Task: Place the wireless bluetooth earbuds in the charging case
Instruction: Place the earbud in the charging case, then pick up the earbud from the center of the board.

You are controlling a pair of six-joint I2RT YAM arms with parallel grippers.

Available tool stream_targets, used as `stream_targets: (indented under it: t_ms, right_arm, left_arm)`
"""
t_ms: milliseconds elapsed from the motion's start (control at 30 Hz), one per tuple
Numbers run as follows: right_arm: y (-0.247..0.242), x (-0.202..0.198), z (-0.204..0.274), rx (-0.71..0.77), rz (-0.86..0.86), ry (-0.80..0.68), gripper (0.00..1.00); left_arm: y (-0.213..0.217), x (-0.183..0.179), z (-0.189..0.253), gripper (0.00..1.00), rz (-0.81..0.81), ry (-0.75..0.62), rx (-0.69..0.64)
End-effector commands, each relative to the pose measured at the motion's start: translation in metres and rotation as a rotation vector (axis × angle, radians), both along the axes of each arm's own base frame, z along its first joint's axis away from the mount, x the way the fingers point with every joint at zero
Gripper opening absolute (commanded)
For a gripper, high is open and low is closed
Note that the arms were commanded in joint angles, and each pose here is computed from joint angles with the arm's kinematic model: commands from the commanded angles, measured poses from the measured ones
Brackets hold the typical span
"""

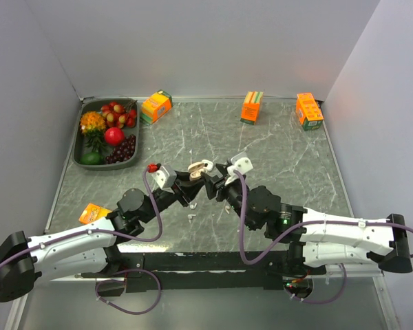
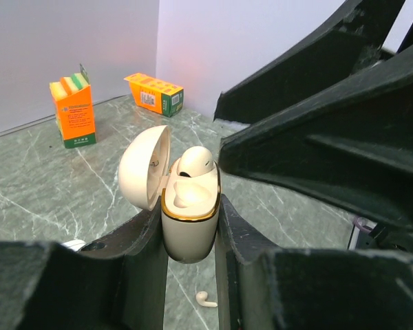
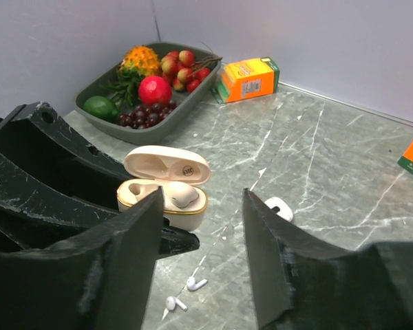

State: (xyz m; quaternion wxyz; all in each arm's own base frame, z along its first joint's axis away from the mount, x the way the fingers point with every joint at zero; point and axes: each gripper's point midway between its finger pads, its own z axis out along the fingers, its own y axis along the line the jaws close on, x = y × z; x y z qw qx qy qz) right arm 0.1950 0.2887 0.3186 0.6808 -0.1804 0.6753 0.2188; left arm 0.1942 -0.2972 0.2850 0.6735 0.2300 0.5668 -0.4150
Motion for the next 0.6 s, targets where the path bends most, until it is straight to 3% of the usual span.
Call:
stream_targets:
  t_ms: [0, 167, 267, 367, 400, 567]
  right_arm:
    - [-0.016, -0.003, 0.04, 0.092, -0.019, -0.016, 0.62]
    - [-0.043, -0.005, 0.055, 0.151, -0.059, -0.012, 0.66]
    - [-0.063, 0.001, 0.05, 0.111, -0.132, 0.02, 0.66]
    - [-0.072, 0.003, 0.005, -0.016, -0.151, 0.172, 0.67]
    - [-0.076, 0.01, -0.008, 0.012, -0.181, 0.242, 0.68]
    - [-0.073, -0.012, -0.115, -0.162, -0.095, 0.626, 0.7]
  left_arm:
    - [0.006, -0.002, 0.024, 0.01, 0.01, -0.044, -0.073]
    - [0.01, -0.001, 0.025, 0.01, 0.022, -0.041, -0.079]
    - [0.013, -0.002, 0.024, 0.01, 0.029, -0.043, -0.077]
    - [0.021, -0.005, 0.02, 0.01, 0.036, -0.044, -0.076]
    - [0.024, -0.006, 0.018, 0.01, 0.042, -0.045, -0.077]
    - [0.043, -0.016, 0.008, 0.01, 0.051, -0.038, -0.088]
